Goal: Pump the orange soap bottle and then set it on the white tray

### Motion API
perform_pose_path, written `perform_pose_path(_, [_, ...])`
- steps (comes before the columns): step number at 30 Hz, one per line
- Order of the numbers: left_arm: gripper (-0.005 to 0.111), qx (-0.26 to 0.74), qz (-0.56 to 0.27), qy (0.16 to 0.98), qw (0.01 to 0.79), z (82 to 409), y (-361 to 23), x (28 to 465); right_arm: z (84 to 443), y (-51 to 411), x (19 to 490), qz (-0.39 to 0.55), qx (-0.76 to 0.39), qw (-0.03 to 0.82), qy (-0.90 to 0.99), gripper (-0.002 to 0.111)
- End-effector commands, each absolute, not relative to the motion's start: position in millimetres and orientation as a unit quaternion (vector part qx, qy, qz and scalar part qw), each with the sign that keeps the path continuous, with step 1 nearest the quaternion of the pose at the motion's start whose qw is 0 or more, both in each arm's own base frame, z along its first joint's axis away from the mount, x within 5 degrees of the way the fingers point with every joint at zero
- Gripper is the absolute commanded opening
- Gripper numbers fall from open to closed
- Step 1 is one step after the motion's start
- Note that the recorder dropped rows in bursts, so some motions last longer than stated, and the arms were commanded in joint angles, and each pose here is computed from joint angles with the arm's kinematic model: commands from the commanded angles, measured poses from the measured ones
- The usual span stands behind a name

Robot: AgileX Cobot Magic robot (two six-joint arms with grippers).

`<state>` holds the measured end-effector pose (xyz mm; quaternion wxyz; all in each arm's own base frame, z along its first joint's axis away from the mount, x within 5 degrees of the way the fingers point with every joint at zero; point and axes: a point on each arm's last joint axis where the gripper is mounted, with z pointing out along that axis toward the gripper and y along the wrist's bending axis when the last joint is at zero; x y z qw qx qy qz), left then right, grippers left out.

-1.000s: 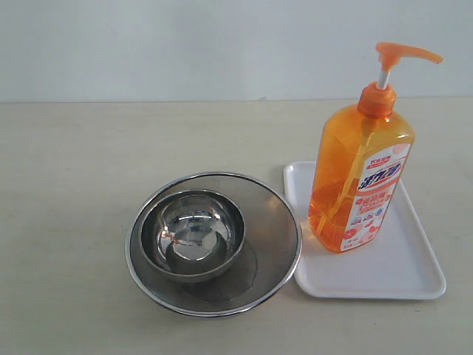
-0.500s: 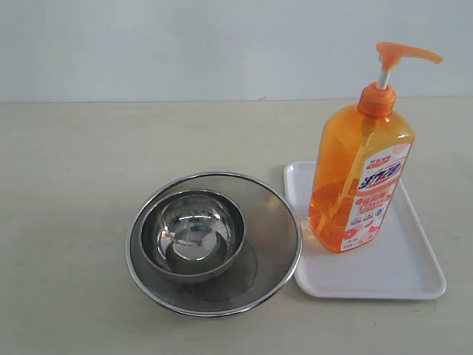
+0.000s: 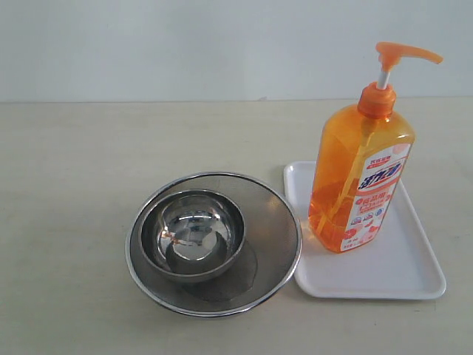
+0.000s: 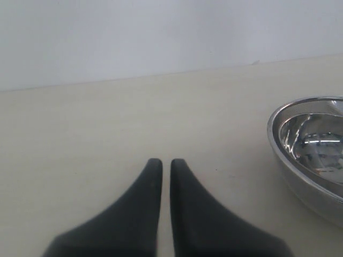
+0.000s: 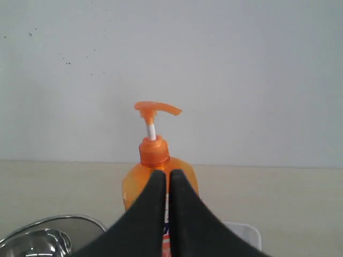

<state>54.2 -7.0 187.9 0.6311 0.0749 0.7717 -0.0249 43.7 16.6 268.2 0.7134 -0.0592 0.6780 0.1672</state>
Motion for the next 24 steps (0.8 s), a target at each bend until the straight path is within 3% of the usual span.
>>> perform_pose_path(1, [0.005,0.073,-0.026,0.773,0.630,186.6,-7.0,54.1,271.0,16.0,43.3,0.198,-0.028,0.719,0.666,0.000])
perform_pose_path(8, [0.005,0.073,-0.026,0.773,0.630,186.6,-7.0,54.1,283.6,11.9,42.1,0.242,0.025,0.753,0.612,0.000])
perform_pose_path(14, [0.005,0.073,-0.026,0.773,0.630,186.6,-7.0,54.1,320.7,10.2,38.7,0.240,0.022,0.778,0.580,0.000])
perform_pose_path(20, [0.005,0.073,-0.026,0.773,0.630,186.6,-7.0,54.1,359.3,20.8,54.5,0.214,-0.032,0.737,0.640,0.000])
perform_pose_path(24, [0.005,0.073,-0.026,0.773,0.630,186.6,-7.0,54.1,352.3,27.8,81.8,0.203,-0.030,0.704,0.680,0.001])
